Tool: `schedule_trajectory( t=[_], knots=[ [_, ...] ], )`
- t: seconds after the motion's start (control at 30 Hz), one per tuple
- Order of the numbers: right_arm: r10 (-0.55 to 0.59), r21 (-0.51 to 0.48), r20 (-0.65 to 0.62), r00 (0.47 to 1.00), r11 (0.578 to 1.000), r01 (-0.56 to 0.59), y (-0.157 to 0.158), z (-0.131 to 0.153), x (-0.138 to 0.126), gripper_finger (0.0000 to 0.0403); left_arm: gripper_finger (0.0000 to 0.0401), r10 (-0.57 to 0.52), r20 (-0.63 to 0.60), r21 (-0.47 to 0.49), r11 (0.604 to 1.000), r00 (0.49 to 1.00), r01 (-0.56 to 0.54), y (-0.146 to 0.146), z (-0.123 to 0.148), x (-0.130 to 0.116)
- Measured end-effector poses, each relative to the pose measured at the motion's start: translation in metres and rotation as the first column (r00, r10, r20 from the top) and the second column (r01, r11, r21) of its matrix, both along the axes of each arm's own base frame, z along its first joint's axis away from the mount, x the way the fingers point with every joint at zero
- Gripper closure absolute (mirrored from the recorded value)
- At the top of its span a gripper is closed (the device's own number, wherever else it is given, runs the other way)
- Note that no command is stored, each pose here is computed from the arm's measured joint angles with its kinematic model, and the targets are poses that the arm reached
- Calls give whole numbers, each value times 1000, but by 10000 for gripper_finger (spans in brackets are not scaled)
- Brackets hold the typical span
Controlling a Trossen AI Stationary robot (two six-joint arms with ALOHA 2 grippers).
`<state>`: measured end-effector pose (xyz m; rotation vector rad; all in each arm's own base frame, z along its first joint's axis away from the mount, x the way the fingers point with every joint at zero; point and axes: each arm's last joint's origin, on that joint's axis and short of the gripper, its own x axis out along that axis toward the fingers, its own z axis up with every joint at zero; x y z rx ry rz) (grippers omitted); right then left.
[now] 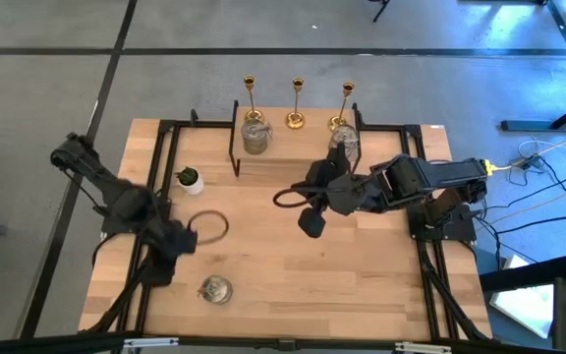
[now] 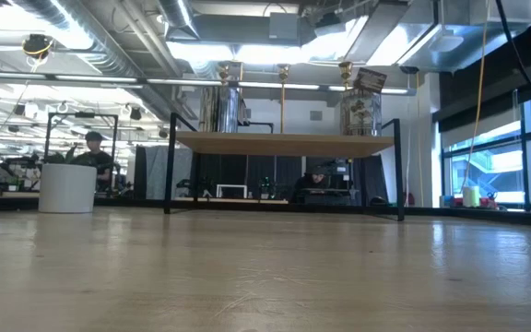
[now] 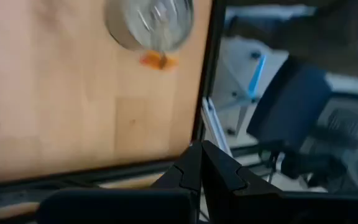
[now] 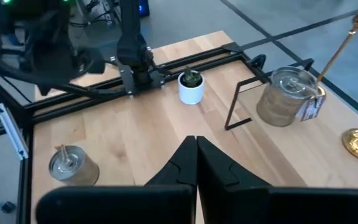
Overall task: Pick & Place candle stick holders
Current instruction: Put the silver scented candle on the shelf aligned with the other silver scented candles
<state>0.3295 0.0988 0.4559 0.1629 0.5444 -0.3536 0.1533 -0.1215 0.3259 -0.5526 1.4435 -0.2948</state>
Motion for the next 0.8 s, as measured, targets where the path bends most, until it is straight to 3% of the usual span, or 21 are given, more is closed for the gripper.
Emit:
schedule_trajectory(
  t=[0.23,0.37,0.53,0.67,0.8],
  knots=[
    [-2,1,-19,1000,1000,2,2,-6,5,403,399,-87,-39,-48,995,995,85,-54,-24,17],
    [13,1,-35,999,1000,-13,5,-7,4,403,399,-51,-96,-56,997,994,46,-81,-41,25],
    [38,-11,-64,997,999,-39,12,-9,0,403,399,166,-139,55,986,976,-159,-105,-64,28],
    [74,-23,-85,994,997,-76,19,-10,-4,403,399,392,-106,178,912,914,-370,-118,-88,33],
    [100,-25,-93,991,994,-103,26,-11,-7,403,399,457,-148,207,882,877,-424,-135,-116,42]
  ],
)
